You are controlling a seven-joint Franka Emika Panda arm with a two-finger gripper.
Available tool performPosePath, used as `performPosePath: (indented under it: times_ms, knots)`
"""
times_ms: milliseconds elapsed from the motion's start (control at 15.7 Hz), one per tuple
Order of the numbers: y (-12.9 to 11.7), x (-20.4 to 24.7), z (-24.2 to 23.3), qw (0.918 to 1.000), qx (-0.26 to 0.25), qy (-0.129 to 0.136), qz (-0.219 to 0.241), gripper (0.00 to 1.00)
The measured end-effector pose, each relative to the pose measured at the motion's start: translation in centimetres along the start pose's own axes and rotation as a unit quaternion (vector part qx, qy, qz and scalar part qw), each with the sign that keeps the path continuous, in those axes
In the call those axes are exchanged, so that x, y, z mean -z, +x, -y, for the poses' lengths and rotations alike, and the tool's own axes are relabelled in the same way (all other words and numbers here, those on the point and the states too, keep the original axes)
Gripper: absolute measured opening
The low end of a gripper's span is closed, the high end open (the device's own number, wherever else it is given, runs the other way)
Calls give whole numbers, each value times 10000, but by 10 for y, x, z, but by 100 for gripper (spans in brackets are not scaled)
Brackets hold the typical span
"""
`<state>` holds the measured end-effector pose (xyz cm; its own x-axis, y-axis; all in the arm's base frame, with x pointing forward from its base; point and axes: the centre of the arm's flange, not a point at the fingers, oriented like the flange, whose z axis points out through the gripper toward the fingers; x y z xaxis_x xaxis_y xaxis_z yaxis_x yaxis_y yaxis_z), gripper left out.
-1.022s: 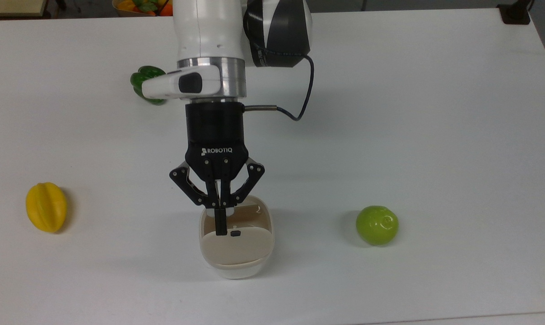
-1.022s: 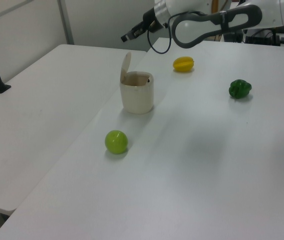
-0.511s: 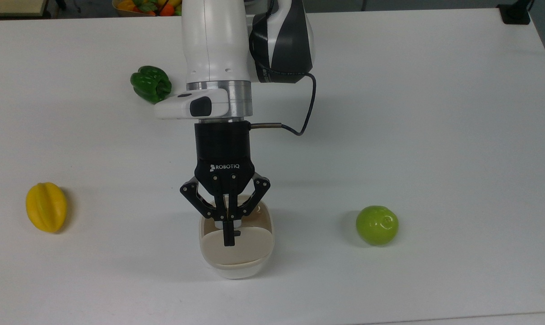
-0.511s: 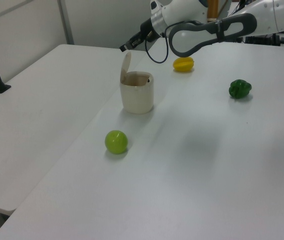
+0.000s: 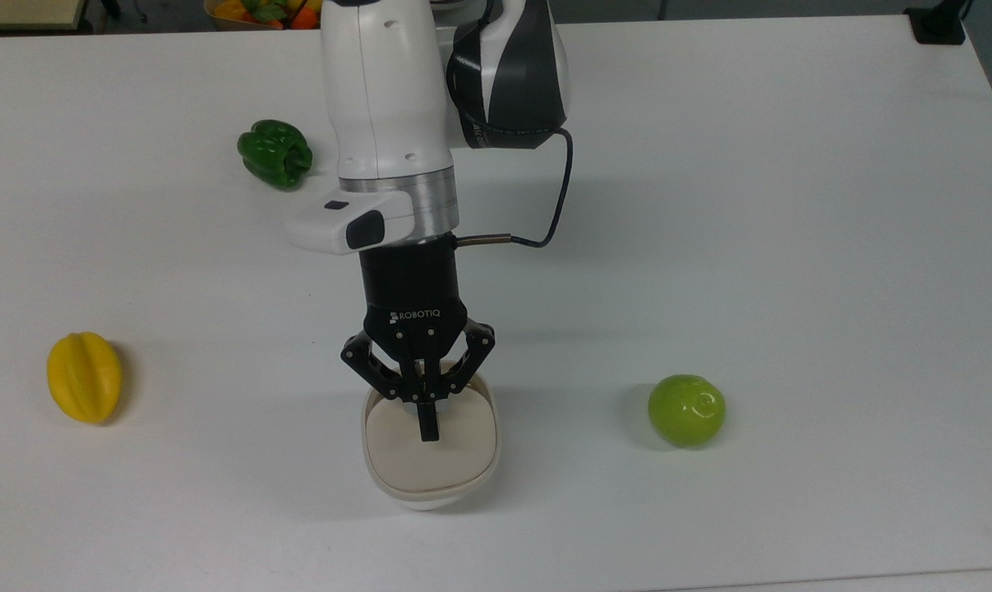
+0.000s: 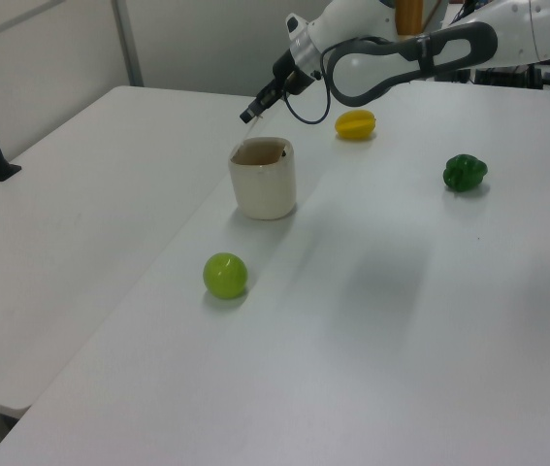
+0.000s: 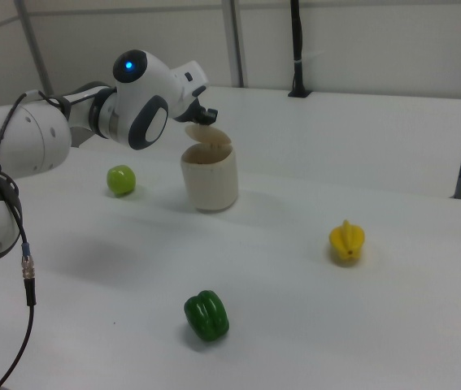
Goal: Close garbage bin
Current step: 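Lower the gripper against the raised lid, pushing it down, then press the lid flat onto the bin rim with the gripper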
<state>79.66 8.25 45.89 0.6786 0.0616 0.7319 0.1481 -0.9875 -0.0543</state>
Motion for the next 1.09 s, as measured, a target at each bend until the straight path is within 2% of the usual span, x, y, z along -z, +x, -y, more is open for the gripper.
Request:
performPosePath:
  times_ms: [192, 575, 1086]
  knots:
    - [-14, -11, 0, 9992, -24, 65, 401, 1]
    - [-29, -21, -2, 9966, -50, 118, 809, 1]
    - [-33, -18, -7, 9948, -90, 134, 1001, 1]
